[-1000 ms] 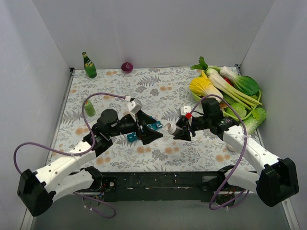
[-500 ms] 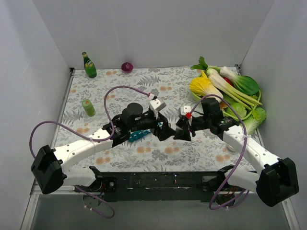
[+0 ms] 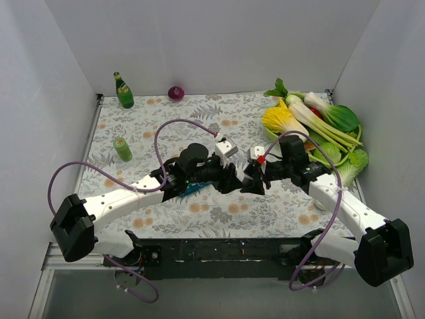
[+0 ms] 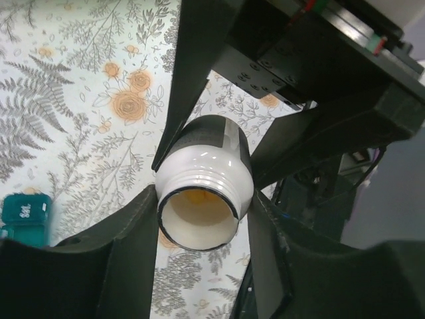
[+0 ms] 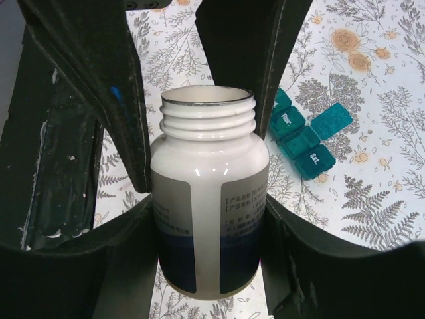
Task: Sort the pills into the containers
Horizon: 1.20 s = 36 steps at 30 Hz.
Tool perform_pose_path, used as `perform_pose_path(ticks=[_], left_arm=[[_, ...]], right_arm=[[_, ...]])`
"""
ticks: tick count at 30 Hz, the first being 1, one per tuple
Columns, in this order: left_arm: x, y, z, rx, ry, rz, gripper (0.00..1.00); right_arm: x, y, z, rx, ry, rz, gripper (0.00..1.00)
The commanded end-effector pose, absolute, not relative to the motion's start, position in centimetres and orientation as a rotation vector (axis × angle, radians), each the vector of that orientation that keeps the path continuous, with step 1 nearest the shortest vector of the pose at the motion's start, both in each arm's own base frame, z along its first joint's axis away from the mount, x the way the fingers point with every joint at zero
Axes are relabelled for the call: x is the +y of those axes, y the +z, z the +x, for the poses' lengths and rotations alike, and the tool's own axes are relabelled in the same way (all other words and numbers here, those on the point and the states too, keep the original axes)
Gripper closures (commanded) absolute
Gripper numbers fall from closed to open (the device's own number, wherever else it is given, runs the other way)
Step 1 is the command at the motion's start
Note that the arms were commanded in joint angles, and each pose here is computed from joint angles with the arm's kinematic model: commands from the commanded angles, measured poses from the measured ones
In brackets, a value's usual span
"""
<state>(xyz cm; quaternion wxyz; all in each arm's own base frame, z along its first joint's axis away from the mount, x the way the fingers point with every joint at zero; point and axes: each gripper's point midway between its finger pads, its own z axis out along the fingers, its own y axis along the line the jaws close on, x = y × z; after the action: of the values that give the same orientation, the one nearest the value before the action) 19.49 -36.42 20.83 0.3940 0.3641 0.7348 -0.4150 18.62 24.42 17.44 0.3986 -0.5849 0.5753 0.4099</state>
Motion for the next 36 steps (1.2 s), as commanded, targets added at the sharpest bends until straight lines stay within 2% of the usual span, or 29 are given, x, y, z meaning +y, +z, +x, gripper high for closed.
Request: perform_pose_path(ticks=[1,3,5,8,13,19,25,35,36], left_arm=[[-36.9,22.6,19.7,1.841,-1.069,0.893,0.73],[-36.8,22.9,19.6,1.849,-1.088,0.860,0.82],[-36.7,22.7,19.3,1.864,-1.109,0.836,0.87],[-36.7,22.7,19.0,1.881,-1.160,0.769,0.93],[-36.6,22.8,18.5,1.914,-1.238,0.664,0.96],[-36.6,22.6,18.8,1.947,-1.233,0.618,0.98],[-36.7,22.5,19.2,1.971,-1.216,0.601,0.98],[-36.4,23.1,19.8,1.986,-1.257,0.514,0.98],[-36.4,23.2,19.9,1.988,-1.263,0.507,0.98]], right_arm=[[24.8,18.3,18.8,1.401,1.046,-1.481,0.97],[24.8,18.3,18.9,1.406,1.044,-1.475,0.95],[24.8,18.5,19.0,1.406,1.044,-1.465,0.90],[24.8,18.8,19.0,1.406,1.051,-1.446,0.74],[24.8,19.8,19.1,1.395,1.081,-1.418,0.49],[24.8,20.1,19.3,1.399,1.084,-1.398,0.34],[24.6,20.3,19.8,1.410,1.074,-1.374,0.27],[24.5,20.2,20.1,1.424,1.063,-1.361,0.30],[24.6,20.3,20.1,1.421,1.064,-1.363,0.33]])
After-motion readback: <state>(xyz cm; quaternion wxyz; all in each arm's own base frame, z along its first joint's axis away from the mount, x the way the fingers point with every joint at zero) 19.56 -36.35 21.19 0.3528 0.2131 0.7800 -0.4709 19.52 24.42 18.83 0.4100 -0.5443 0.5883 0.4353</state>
